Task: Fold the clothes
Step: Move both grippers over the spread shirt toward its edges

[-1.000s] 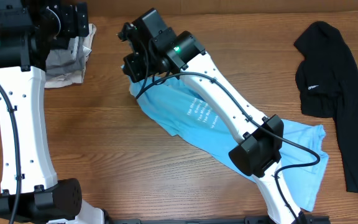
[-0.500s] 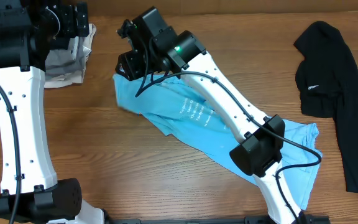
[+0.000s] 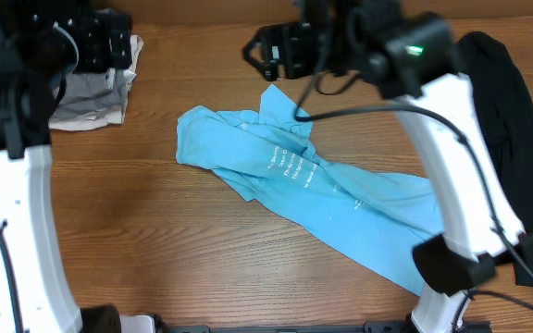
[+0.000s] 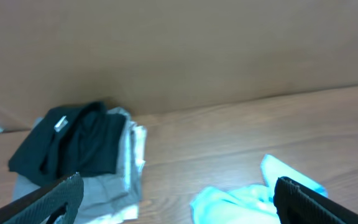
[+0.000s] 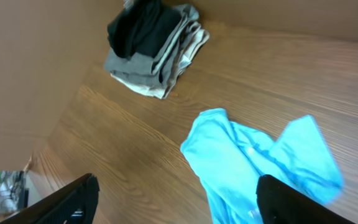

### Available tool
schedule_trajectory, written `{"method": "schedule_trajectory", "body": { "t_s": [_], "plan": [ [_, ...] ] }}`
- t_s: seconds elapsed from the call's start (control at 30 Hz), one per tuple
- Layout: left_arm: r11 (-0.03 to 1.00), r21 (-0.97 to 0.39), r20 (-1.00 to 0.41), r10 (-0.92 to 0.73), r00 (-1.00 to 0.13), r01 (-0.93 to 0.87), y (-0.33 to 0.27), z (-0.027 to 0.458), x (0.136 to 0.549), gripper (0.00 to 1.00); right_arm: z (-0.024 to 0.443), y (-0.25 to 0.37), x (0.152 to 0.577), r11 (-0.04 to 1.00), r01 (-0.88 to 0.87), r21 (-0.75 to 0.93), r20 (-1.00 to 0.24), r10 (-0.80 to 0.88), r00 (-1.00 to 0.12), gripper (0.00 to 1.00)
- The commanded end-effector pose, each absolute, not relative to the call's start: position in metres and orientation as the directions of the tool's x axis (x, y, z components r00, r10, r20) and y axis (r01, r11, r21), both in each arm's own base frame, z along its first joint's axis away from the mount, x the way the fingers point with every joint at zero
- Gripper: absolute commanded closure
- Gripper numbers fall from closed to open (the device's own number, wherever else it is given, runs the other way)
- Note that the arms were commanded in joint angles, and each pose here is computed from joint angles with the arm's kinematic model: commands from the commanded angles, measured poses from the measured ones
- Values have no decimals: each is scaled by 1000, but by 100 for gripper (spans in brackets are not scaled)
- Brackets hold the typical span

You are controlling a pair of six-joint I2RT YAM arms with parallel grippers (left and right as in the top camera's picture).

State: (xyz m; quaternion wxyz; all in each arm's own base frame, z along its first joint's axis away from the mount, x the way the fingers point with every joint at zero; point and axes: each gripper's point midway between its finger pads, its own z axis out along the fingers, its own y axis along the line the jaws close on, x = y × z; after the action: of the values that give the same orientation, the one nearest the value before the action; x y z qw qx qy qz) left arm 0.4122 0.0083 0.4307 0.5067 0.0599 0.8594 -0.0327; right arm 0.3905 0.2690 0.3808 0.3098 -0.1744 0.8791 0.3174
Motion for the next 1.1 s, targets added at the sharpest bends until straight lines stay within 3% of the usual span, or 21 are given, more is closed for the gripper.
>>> {"method": "schedule_trajectory", "body": {
  "t_s": [0.0, 0.13, 0.33, 0.53, 0.67, 0.87, 1.07],
  "plan": [
    [977, -55, -891, 45, -453, 206, -10, 451, 386, 0, 418, 243, 367, 758, -501, 418, -708, -75, -703, 12],
    [975, -84, -854, 36, -520, 206, -13, 438, 368, 0, 435, 210, 337, 823, -442, 357, -721, -58, -690, 0],
    [969, -166, -760, -6, -650, 185, -24, 410, 345, 0, 439, 160, 284, 899, -314, 304, -683, -23, -730, 0],
    [969, -164, -637, 39, -770, 184, -39, 374, 321, 0, 432, 137, 258, 926, -230, 300, -655, 24, -755, 0],
    [971, -133, -551, 94, -829, 199, -51, 340, 317, 0, 401, 133, 254, 942, -169, 290, -575, 30, -817, 0],
    [962, -142, -413, 155, -898, 232, -70, 266, 321, 1, 321, 123, 252, 977, 4, 215, -361, 83, -929, 0],
    [930, -148, -488, 229, -842, 338, -98, 219, 354, 0, 248, 122, 269, 975, 142, 168, -263, 183, -947, 0]
  ]
}}
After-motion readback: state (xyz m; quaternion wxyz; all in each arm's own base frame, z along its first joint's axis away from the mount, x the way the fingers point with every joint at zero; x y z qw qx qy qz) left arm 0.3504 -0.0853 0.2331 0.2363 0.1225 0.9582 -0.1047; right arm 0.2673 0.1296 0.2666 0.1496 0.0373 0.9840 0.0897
